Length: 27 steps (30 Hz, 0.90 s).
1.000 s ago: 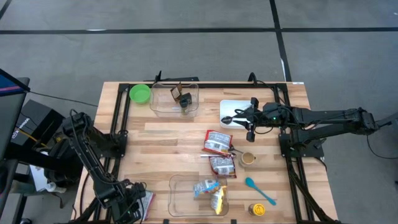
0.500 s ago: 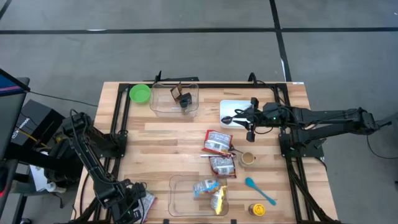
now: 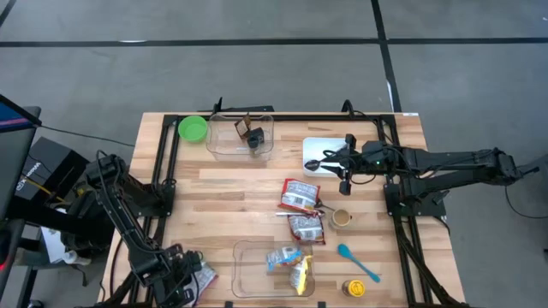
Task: Pick & Place Food Item
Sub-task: Put the green noodle pack into the bottom transparent bin
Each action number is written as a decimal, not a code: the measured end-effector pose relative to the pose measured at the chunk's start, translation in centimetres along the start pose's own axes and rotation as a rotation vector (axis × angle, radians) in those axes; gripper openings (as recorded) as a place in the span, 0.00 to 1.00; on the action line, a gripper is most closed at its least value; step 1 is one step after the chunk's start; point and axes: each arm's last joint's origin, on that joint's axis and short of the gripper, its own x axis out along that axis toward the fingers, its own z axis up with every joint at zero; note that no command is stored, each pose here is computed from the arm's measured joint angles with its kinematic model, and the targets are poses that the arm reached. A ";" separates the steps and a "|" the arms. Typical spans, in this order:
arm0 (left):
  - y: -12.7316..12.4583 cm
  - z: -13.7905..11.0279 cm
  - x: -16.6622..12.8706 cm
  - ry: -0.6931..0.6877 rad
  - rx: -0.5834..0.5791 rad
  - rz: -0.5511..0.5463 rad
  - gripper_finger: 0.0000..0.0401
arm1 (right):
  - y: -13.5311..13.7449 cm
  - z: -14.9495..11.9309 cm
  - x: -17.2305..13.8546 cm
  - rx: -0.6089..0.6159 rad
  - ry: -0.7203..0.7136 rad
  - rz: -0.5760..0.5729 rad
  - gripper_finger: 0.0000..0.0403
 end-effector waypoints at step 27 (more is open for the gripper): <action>2.4 2.8 -2.7 -0.250 0.203 0.161 0.00 | 0.0 0.0 0.0 0.005 0.000 0.000 0.19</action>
